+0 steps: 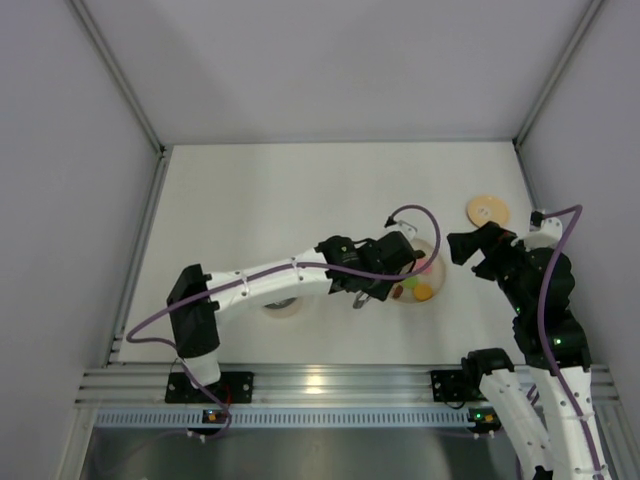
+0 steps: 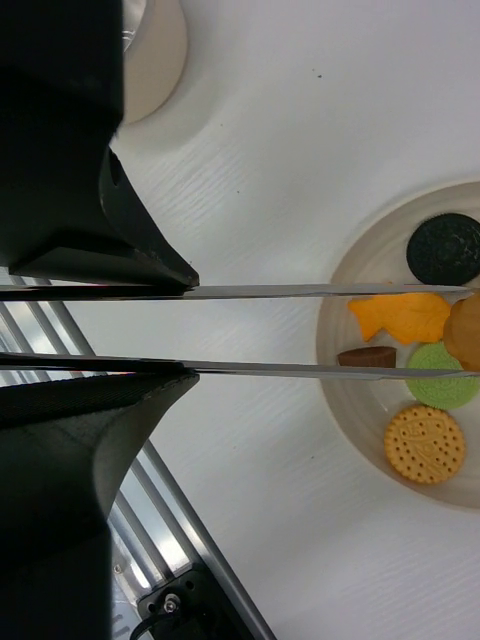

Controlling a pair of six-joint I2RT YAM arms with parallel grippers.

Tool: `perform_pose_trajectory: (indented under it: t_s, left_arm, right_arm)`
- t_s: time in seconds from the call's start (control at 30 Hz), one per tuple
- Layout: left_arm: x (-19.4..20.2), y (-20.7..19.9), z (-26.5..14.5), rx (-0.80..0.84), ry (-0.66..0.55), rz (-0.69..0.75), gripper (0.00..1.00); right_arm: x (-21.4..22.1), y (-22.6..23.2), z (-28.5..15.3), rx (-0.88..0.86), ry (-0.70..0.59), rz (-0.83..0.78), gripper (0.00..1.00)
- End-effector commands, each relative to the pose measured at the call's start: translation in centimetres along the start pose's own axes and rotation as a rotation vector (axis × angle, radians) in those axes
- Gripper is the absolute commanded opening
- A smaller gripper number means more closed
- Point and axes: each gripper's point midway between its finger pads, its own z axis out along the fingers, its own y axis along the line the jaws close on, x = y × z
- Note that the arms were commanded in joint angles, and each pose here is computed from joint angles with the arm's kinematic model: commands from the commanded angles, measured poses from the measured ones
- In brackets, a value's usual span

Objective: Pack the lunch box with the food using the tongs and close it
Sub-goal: Pick up the fake food from the plate, then place the fake food in the packing box.

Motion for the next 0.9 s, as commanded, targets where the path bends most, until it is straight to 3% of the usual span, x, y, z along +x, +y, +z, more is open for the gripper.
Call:
perform_pose_trajectory:
  t_s: [0.0, 0.43, 0.87]
  left_arm:
    - [-0.8, 1.7, -3.5, -0.023, -0.093, -0.078, 0.24]
    - [5.2, 9.8, -11.4, -0.163, -0.124, -0.244, 0.25]
    - [12.1, 15.0, -14.8, -0.239, -0.097, -0.4, 0.25]
  right_arm:
    - [-0.3, 0.0, 0.4, -0.005, -0.015, 0.011, 0.96]
    - [0.6, 0.5, 1.7, -0.041, 0.021, 0.035, 0.96]
    - [1.6, 0.4, 2.8, -0.055, 0.039, 0.056, 0.95]
